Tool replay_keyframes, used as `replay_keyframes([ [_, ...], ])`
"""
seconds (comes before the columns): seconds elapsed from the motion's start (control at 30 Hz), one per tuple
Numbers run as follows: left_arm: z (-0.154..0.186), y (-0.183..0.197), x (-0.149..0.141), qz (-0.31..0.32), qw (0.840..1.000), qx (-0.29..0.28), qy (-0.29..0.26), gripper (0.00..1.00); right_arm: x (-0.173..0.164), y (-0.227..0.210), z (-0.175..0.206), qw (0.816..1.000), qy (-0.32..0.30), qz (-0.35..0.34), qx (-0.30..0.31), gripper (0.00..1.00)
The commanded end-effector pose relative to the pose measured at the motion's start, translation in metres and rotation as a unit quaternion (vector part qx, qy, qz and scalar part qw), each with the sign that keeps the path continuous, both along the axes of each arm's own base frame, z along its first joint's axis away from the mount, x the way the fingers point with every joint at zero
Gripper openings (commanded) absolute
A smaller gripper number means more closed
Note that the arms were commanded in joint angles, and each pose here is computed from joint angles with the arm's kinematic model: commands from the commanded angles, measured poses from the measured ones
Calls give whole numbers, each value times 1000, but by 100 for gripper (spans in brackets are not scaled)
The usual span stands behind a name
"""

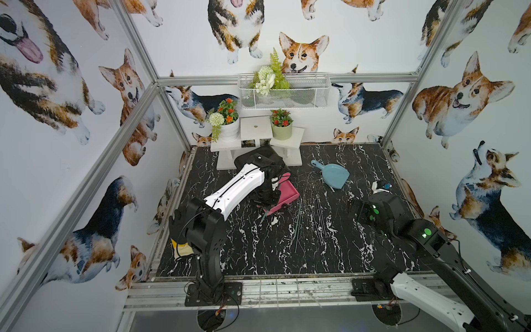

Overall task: Please place the pencils in the drawer according to their color
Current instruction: Place the pencil in the drawer.

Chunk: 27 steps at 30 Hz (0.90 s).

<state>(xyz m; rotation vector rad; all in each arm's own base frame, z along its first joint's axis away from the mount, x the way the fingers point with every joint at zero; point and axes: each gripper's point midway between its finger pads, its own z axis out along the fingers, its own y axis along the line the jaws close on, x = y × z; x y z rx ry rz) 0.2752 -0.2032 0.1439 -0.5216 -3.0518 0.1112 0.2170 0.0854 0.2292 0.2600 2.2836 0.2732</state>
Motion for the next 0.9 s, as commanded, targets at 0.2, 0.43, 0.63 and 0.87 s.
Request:
replay_keyframes([
  [0.2, 4, 4, 20, 11, 999, 15, -49, 0, 5, 4, 5, 1000, -15, -2, 12, 99],
  [0.43, 0, 5, 29, 19, 997, 25, -66, 0, 6, 6, 8, 1000, -19, 1, 17, 100],
  [0.63, -6, 5, 39, 22, 996, 40, -73, 0, 6, 7, 8, 1000, -21, 2, 21, 100],
  [0.87, -6, 6, 55, 29, 993, 56, -100, 0, 5, 6, 9, 999, -22, 2, 23, 100],
])
